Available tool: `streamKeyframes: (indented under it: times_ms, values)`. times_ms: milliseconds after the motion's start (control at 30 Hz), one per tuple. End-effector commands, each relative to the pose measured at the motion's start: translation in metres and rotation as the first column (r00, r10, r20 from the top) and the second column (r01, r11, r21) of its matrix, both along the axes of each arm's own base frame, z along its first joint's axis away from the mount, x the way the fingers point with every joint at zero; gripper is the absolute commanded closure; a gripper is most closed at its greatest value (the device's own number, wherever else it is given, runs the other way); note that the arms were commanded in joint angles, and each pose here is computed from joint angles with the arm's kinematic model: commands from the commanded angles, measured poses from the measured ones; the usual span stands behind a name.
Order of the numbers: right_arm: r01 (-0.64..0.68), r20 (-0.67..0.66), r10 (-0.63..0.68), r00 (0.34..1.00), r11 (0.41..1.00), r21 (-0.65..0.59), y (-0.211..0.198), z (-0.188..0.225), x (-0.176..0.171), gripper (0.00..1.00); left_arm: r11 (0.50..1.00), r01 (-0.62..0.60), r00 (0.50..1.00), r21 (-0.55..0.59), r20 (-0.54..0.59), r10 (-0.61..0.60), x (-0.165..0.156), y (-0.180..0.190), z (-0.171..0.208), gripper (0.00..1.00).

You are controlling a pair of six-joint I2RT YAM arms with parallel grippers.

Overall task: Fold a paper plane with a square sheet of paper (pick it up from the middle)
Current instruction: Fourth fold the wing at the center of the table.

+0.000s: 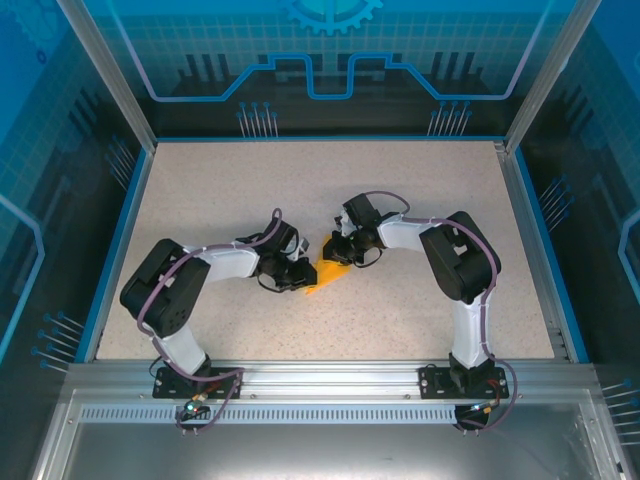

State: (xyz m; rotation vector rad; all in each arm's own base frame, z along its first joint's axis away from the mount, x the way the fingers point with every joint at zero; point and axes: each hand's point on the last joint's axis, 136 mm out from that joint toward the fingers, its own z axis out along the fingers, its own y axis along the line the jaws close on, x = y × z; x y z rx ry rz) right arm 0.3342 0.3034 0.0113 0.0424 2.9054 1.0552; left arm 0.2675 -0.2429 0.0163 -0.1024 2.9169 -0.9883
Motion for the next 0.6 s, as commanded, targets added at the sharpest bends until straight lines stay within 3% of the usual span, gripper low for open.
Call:
streamKeyframes:
  times_ms: [0,300,567]
  values:
    - [0.007,-0.1,-0.023,0.995,0.988,-0.157,-0.028,-0.041,-0.023,0.86,0.992,0.028,0.999,0.124,-0.044,-0.023,-0.018,0.022,-0.023,0.84]
    - [0.009,-0.101,-0.025,0.995,0.987,-0.158,-0.029,-0.042,-0.023,0.86,0.979,0.031,0.996,0.2,-0.086,-0.014,-0.047,0.047,-0.032,0.87]
    - [0.014,-0.096,-0.029,0.995,0.988,-0.156,-0.029,-0.04,-0.022,0.86,0.998,-0.009,0.999,0.06,0.04,0.007,-0.018,0.021,0.024,0.86]
